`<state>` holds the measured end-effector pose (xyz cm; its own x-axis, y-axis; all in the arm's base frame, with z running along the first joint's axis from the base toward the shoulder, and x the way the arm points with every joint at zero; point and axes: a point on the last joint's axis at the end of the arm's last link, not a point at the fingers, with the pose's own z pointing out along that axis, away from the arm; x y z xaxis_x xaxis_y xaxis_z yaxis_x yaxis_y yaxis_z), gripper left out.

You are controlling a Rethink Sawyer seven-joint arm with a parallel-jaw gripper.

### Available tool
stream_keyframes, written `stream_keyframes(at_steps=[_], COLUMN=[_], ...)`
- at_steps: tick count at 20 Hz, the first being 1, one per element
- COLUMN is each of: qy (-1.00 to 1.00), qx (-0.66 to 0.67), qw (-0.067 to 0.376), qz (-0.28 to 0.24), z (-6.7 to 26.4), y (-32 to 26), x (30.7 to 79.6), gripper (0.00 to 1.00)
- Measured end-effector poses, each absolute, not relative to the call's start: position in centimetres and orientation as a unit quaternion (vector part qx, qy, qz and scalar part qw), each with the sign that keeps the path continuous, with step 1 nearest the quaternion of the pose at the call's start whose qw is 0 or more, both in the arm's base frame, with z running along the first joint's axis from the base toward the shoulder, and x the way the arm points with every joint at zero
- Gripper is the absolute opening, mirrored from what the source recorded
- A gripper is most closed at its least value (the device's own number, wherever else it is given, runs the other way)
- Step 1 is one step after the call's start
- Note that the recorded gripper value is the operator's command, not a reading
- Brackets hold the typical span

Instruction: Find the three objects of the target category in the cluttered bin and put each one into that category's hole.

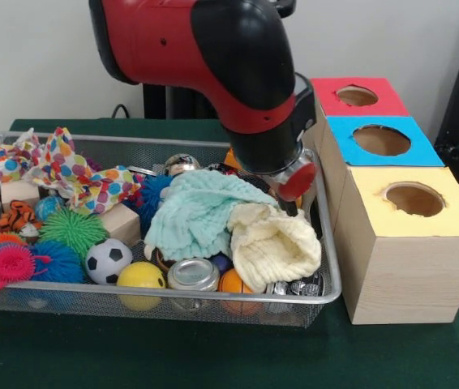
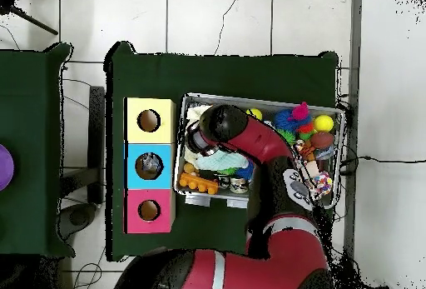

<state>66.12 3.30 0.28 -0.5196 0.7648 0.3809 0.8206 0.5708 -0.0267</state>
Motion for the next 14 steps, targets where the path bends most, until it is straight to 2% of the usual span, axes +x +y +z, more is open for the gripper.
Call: stream_keyframes(at_steps=[9, 14], qy=[-0.869, -0.875], qx=[-0.454, -0.451], qw=[0.181, 0.167], qz=[-0.08, -0.06], z=[0.7, 1.3], y=[5.9, 2.9], x=[66.2, 67.1], gripper=[0.0, 0.0])
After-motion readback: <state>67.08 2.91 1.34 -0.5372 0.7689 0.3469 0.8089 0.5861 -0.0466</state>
